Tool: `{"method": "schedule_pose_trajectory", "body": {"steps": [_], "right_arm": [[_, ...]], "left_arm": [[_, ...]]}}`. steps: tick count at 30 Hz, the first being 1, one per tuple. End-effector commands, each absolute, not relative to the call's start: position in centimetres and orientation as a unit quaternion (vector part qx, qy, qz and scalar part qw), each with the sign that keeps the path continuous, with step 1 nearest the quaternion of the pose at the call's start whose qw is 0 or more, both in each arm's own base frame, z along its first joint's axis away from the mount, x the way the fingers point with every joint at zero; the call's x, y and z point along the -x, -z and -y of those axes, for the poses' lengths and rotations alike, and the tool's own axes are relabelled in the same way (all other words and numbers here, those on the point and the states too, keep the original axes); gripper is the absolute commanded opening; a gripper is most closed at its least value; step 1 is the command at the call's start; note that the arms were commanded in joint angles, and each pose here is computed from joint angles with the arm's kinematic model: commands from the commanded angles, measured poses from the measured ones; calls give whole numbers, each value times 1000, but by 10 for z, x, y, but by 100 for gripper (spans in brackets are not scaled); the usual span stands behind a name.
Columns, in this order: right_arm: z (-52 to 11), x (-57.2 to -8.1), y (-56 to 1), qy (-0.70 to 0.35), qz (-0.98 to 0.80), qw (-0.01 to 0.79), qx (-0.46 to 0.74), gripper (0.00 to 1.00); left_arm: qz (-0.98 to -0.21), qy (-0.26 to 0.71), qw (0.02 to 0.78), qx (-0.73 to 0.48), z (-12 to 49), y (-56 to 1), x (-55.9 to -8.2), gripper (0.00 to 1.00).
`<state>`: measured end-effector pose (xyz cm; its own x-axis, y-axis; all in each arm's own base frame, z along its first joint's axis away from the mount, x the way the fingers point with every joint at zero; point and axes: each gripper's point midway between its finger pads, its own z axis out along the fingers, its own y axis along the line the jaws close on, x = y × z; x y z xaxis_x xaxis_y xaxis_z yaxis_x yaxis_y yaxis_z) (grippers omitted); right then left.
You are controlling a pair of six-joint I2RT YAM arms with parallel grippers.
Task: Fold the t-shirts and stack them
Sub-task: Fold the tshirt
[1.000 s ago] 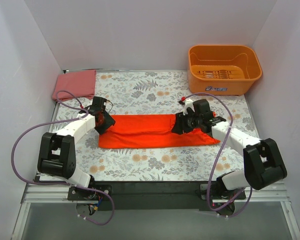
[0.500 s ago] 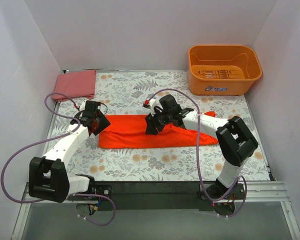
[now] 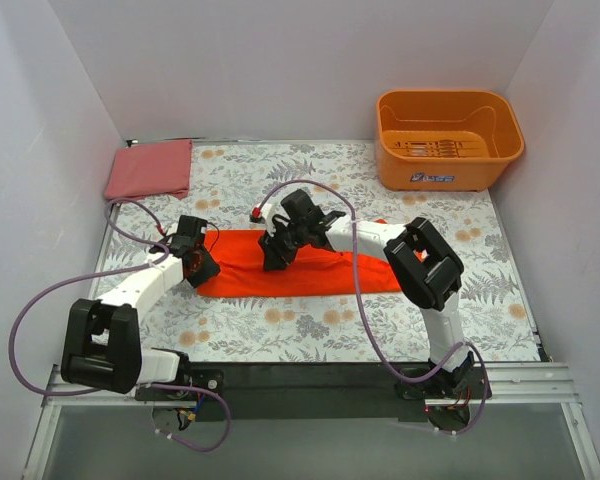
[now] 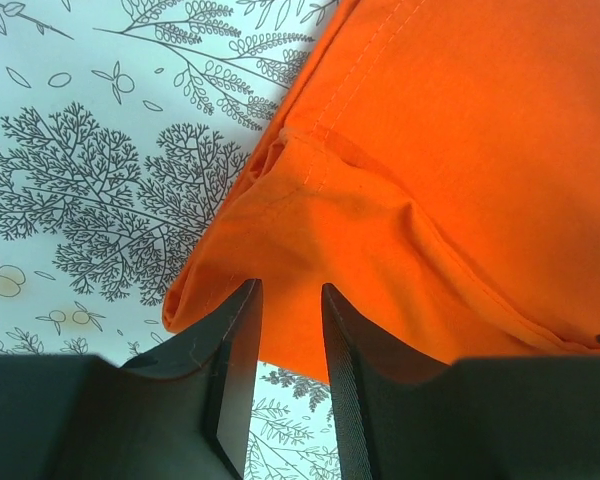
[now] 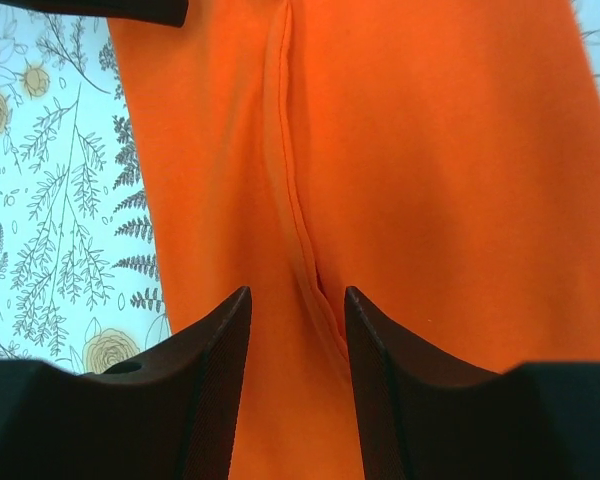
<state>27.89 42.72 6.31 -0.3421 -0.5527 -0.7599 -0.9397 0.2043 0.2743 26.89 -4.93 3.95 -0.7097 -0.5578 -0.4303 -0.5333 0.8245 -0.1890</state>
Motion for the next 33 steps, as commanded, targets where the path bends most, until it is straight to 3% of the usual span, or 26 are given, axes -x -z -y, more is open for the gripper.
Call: {"method": "schedule_pose_trajectory", "body": {"steps": [1,8,16,33], "right_arm": [[-437,-277,-67,-383,-715,257,526,47],[-437,-276,-58,-383,-718,243,528,35],[-436,-288,-63,-361,-724,263,526,1],[-427,-313,-48,-338,-747,265,507,4]], "left_arm": [[-929,18,231,290,49,-32,-266,29],[-931,20,222,289,51,-27,-264,28],[-933,20,214,290,51,-23,-258,28],[-933,10,209,293,48,-22,-255,27]]}}
